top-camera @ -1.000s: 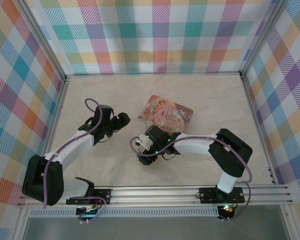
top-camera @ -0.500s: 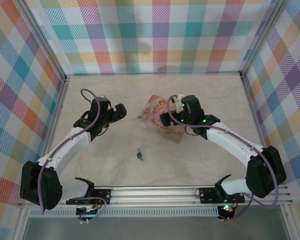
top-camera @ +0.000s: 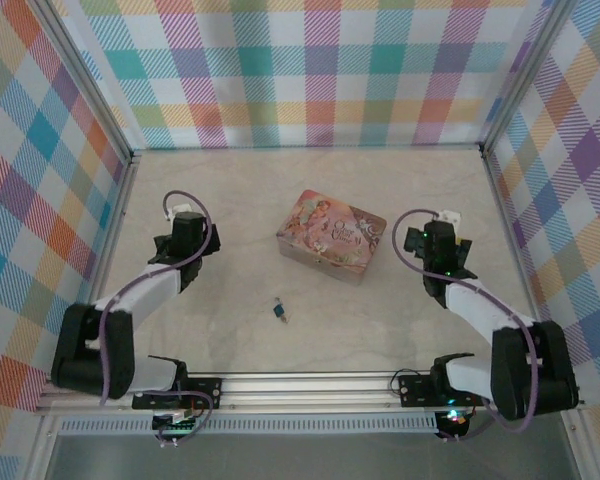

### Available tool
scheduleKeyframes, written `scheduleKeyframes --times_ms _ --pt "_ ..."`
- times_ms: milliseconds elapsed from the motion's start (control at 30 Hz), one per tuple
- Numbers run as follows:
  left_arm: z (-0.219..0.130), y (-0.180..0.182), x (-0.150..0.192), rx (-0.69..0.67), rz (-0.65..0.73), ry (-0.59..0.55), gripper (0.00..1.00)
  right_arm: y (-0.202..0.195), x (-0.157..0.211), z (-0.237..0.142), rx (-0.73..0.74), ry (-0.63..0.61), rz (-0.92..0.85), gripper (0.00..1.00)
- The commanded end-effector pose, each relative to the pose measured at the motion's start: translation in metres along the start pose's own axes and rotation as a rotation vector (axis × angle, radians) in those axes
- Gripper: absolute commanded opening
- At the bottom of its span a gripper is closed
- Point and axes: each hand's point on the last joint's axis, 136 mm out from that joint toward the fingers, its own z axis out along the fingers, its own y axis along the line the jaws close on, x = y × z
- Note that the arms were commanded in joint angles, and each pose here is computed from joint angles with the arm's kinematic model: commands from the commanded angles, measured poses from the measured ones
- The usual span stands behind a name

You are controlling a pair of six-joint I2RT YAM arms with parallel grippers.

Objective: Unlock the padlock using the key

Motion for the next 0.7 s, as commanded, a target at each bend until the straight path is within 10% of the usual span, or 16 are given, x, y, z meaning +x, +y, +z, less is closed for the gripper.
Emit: scheduleKeyframes --times_ms 0,300,667 --pt "0.020 -0.002 -0.007 0.004 0.023 -0.121 1.00 0.008 -0.016 0.013 -0.022 -0.145 -0.006 1.00" --pt "0.032 -0.021 -0.005 0.140 0.037 -0.175 1.00 0.035 -0.014 0.039 -0.305 -0.215 -0.018 1.00" --pt "0.028 -0.009 0.002 0.133 -0.025 -0.273 1.00 0.032 -0.010 0.039 -0.270 -0.188 -0.022 1.00"
